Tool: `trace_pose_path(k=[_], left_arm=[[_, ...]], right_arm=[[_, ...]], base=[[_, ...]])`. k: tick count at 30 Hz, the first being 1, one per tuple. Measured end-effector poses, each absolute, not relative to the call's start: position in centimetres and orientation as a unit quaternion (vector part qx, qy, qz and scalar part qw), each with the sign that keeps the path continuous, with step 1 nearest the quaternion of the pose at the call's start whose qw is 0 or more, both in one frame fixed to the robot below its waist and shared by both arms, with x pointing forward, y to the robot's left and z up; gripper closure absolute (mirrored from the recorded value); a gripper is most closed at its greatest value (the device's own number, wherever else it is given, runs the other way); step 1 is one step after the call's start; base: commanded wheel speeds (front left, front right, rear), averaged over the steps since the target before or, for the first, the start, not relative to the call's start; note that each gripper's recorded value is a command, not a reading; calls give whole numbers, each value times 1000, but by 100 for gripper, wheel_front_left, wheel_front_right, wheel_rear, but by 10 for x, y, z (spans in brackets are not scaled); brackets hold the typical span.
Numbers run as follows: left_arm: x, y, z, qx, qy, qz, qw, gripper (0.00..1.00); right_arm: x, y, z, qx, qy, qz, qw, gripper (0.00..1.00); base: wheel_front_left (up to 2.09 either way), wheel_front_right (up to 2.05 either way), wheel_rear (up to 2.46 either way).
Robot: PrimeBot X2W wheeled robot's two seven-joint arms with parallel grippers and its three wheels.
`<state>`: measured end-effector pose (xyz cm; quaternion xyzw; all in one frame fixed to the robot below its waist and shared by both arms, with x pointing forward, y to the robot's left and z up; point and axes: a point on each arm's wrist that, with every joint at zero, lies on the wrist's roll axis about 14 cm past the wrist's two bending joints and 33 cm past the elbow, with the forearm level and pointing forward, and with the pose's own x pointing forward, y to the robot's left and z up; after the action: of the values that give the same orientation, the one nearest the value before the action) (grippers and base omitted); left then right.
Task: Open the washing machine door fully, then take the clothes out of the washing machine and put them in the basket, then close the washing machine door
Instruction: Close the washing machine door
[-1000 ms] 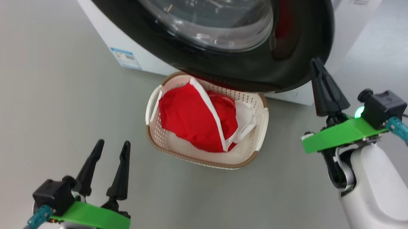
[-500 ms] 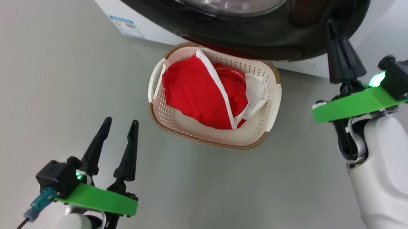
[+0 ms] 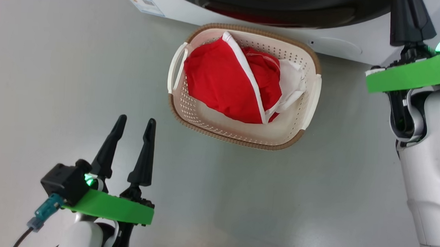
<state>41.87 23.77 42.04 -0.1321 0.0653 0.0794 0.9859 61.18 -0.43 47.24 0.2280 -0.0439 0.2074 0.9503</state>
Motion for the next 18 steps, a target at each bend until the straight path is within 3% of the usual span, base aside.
trace_pose_path(k=[18], left_arm=[[427, 236, 414, -131, 70, 77, 986, 0]], right_arm=[[626, -3, 483, 251, -68, 202, 944, 100]], base=[[0, 0, 0]])
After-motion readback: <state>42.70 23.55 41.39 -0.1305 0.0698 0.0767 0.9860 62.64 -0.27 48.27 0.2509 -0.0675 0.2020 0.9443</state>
